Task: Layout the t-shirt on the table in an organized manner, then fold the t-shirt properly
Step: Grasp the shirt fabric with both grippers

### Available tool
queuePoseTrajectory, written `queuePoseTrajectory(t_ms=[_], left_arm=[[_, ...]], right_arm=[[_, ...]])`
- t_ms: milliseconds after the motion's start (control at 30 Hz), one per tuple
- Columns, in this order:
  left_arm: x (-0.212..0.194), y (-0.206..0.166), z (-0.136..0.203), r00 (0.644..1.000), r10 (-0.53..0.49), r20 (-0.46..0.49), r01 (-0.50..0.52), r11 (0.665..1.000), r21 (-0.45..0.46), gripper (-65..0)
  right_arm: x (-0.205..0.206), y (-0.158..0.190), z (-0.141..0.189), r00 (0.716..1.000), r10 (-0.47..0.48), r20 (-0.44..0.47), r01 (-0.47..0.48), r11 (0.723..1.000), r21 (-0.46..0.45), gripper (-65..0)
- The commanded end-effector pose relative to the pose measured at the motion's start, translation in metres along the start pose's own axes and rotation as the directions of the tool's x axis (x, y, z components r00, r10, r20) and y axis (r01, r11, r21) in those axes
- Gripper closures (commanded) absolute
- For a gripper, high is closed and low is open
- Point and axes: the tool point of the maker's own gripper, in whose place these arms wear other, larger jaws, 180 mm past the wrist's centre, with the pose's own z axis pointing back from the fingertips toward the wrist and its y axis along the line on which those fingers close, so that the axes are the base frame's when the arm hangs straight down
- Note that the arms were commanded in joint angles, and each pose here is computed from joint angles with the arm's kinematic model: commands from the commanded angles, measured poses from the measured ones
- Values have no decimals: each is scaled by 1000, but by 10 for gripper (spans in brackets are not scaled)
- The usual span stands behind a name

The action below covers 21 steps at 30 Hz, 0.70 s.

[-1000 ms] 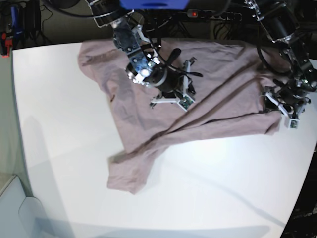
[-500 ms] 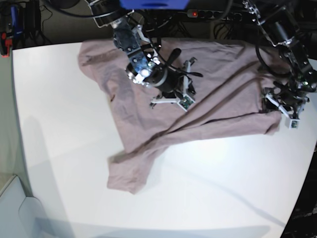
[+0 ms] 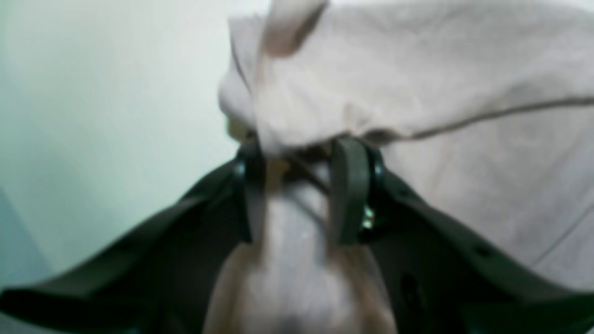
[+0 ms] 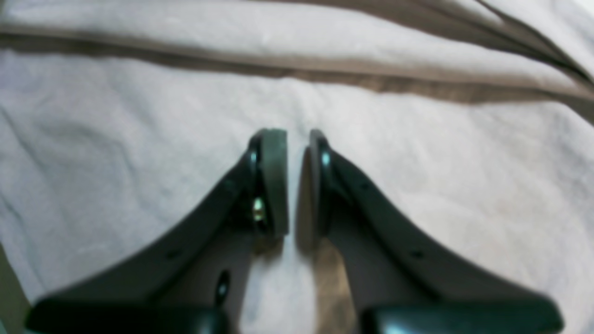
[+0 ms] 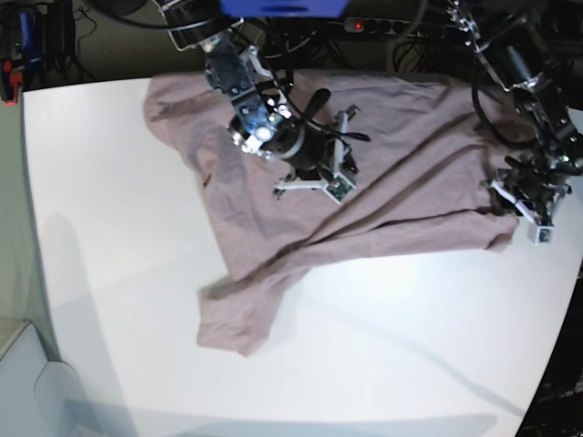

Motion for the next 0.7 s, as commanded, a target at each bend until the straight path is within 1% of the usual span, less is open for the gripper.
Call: queuePoseTrajectory(t_ms=[0,167,333,400,600,667], left_arm=[[21,7,4,998,-7,60,6,1000,13,-226],[39,6,3,995,-8,95,7,1000,11,-224],[44,5,3,995,-7,104,6,1000,10,-219],[50,5,1,994,-3,113,2,1000,8,-174],[40,0,-16,996,50,72,-47,998,-35,-11],[40,-1,-17,996,53,71,-50,998,-37,-2]], right_arm=[[9,-2,0,1000,9,17,-8,1000,-7,-69],[8,-2,0,1000,9,15,-9,1000,-7,-69],[4,-5,1,1000,14,7,-14,1000,-12,-69],[3,-7,2,1000,17,5,-17,1000,-13,-69],[2,-8,3,1000,21,2,-21,1000,-16,-69],[1,-9,3,1000,22,-1,-22,1000,-17,-69]])
